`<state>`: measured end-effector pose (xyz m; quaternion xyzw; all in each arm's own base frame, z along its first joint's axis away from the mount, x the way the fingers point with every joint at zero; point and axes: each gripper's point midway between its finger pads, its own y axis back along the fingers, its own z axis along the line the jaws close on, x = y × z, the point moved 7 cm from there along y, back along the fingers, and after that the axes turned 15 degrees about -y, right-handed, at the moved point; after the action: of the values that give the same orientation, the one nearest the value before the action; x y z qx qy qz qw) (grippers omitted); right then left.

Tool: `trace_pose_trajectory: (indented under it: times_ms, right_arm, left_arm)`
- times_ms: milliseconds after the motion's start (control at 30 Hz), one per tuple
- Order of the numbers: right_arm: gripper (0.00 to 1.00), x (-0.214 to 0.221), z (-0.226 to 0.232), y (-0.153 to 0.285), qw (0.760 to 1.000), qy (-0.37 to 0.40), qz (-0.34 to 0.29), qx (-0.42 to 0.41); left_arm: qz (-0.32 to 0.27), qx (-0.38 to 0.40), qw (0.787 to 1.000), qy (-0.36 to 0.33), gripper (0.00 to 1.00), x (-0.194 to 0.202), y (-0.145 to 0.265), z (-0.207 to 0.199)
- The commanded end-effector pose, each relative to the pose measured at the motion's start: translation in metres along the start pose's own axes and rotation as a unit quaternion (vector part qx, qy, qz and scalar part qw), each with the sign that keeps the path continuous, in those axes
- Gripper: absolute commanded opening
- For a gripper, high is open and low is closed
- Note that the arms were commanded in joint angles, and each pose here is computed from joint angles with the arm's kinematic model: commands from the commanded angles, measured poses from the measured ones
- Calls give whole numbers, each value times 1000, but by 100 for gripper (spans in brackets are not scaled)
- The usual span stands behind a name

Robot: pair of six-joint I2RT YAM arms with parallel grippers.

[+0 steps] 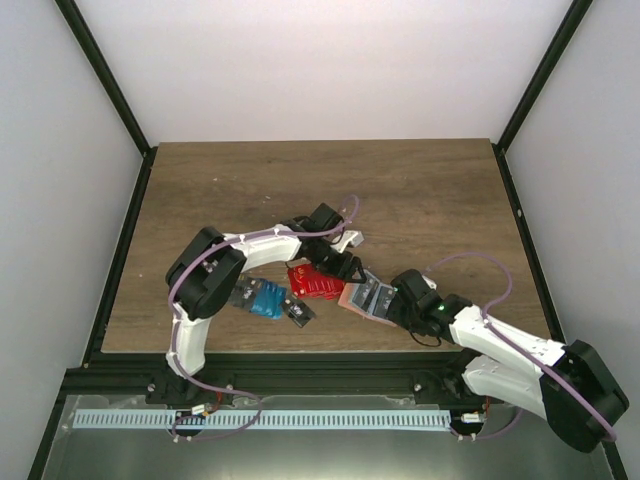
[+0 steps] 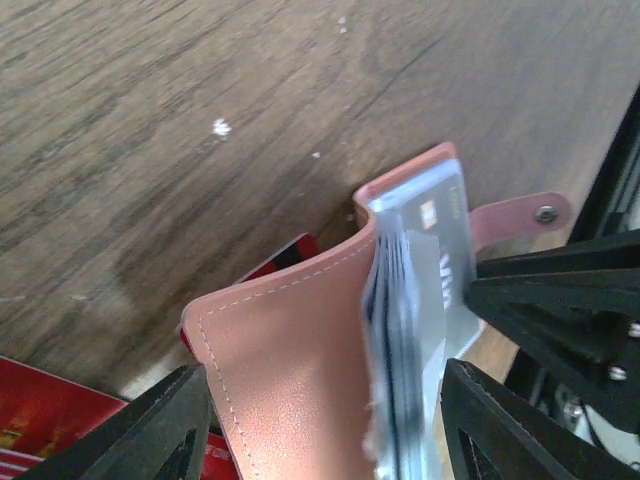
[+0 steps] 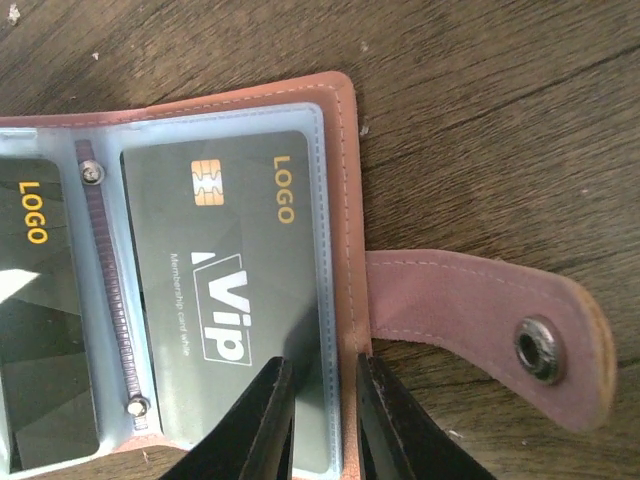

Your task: Put the credit cards into the card holder

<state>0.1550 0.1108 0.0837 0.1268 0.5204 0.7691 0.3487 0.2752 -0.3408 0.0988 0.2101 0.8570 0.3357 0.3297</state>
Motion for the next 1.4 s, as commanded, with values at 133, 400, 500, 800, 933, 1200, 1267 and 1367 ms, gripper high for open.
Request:
trace_pose_trajectory:
  times_ms: [133,400,500,800,933,1200,1267,1367]
  right_arm:
    - [19,-1,-2,-6,1000,0,-5,-3]
    - [19,-2,-2,-5,1000,-1,-6,-6]
    - [19,-2,-1,-4,1000,-1,-7,-8]
    - [19,-3,0,-1,1000,-2,-8,-10]
    - [19,-5,1,7,1000,-5,-16,-12]
    - [24,-9,2,25,999,-6,-26,-18]
    - [26,-9,2,29,999,-9,-28,-20]
    - [31,-12,1,36,999,-17,-39,-21]
  left_arm:
    - [-33,58,998,-18,65,-12,16,-34]
    - [-38,66,997,-14,63,-14,15,-44]
    - [-47,73,996,-13,63,-14,12,-54]
    - [-50,91,995,-6,62,-9,-9,-70]
    - [-42,94,995,-2,61,-5,-21,-69]
    - [-48,83,995,-6,60,-9,-25,-77]
    - [-46,82,996,-6,60,-9,-28,-78]
    - [-41,87,995,-4,57,-8,-34,-78]
